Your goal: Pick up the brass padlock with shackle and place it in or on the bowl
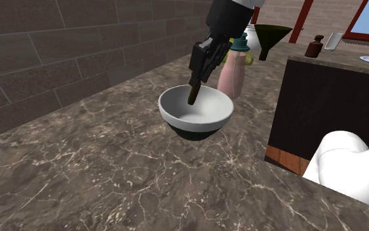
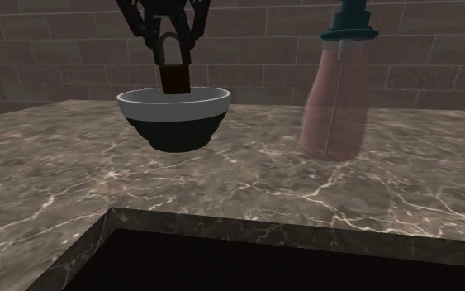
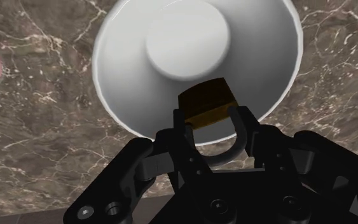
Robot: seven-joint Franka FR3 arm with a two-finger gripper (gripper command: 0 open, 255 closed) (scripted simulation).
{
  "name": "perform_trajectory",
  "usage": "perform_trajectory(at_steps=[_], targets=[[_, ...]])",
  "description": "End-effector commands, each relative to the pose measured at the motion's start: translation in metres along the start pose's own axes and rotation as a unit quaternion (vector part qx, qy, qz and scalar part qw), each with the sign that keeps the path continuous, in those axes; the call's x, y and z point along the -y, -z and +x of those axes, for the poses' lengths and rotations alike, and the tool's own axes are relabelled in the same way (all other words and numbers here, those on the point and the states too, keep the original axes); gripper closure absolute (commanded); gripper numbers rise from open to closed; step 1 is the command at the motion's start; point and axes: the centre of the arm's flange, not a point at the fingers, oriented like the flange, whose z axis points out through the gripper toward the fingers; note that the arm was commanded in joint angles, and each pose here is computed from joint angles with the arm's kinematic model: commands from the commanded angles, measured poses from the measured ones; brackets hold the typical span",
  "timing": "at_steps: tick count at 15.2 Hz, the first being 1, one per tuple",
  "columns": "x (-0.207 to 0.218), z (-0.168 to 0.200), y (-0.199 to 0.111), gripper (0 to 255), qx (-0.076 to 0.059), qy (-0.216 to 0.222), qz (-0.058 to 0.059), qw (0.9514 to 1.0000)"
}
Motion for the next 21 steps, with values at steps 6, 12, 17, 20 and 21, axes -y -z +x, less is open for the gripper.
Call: perform_trajectory(at_steps=[6, 12, 17, 20, 21], targets=[[0.000, 0.000, 0.000, 0, 0.000, 0.000, 0.000, 1.0000], [0.000, 0.000, 0.039, 0, 0.000, 0.000, 0.000, 1.0000], [0.000, 0.000, 0.050, 0, 0.000, 0.000, 0.000, 1.0000], [0.000, 0.000, 0.050, 0, 0.000, 0.000, 0.000, 1.0000], [0.000, 0.000, 0.050, 0, 0.000, 0.000, 0.000, 1.0000]])
